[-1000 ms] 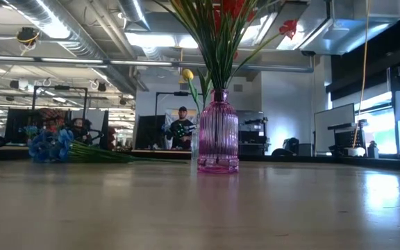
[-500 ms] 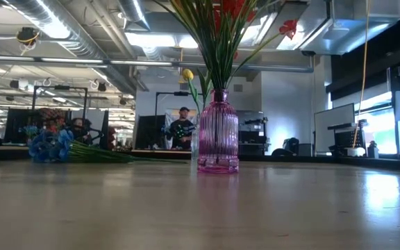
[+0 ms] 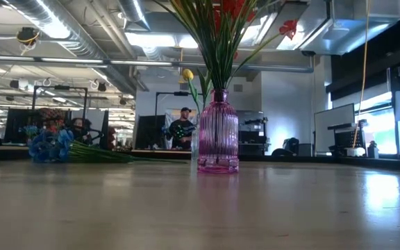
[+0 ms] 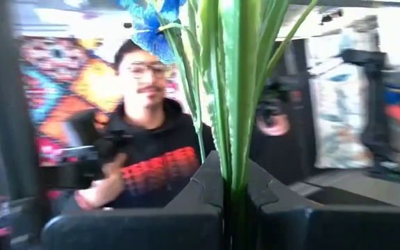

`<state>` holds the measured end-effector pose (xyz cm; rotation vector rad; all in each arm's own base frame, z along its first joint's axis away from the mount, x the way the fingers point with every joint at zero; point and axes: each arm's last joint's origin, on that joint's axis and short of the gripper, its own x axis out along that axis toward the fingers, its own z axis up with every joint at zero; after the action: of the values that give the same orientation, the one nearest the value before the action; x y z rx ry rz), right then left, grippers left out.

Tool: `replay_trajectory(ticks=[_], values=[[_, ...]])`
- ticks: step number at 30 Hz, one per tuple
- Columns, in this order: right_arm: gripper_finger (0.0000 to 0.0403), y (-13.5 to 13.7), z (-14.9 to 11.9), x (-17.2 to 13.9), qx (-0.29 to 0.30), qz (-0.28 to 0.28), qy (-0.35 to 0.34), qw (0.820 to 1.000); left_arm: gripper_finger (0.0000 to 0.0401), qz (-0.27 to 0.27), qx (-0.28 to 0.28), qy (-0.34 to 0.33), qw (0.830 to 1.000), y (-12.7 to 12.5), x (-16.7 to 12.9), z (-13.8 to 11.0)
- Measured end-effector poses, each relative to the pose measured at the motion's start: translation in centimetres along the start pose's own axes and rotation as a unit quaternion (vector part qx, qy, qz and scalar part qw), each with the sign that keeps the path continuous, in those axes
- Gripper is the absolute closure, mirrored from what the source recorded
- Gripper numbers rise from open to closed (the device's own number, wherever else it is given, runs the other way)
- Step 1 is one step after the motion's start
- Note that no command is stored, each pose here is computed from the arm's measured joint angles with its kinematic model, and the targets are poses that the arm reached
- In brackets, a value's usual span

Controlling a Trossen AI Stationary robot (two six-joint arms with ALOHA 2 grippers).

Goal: Sort flowers into vase by color
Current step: Put the middle blue flowers into the red vase

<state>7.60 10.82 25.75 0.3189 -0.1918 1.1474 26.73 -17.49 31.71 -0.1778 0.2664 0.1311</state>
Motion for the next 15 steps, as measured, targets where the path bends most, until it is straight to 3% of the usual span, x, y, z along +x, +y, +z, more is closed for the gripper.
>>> replay_trajectory(ticks=[5,15], values=[[0.0395,1.7,-0.7,0.3,-0.001,0.050,0.007,0.999,0.0301,-0.003,-0.012,-0.014,1.000,0.0,0.1,0.4],[0.0395,4.2,-2.2,1.5,-0.054,0.031,0.016,0.998,0.0301,0.001,-0.060,-0.075,0.995,0.7,1.3,2.0]])
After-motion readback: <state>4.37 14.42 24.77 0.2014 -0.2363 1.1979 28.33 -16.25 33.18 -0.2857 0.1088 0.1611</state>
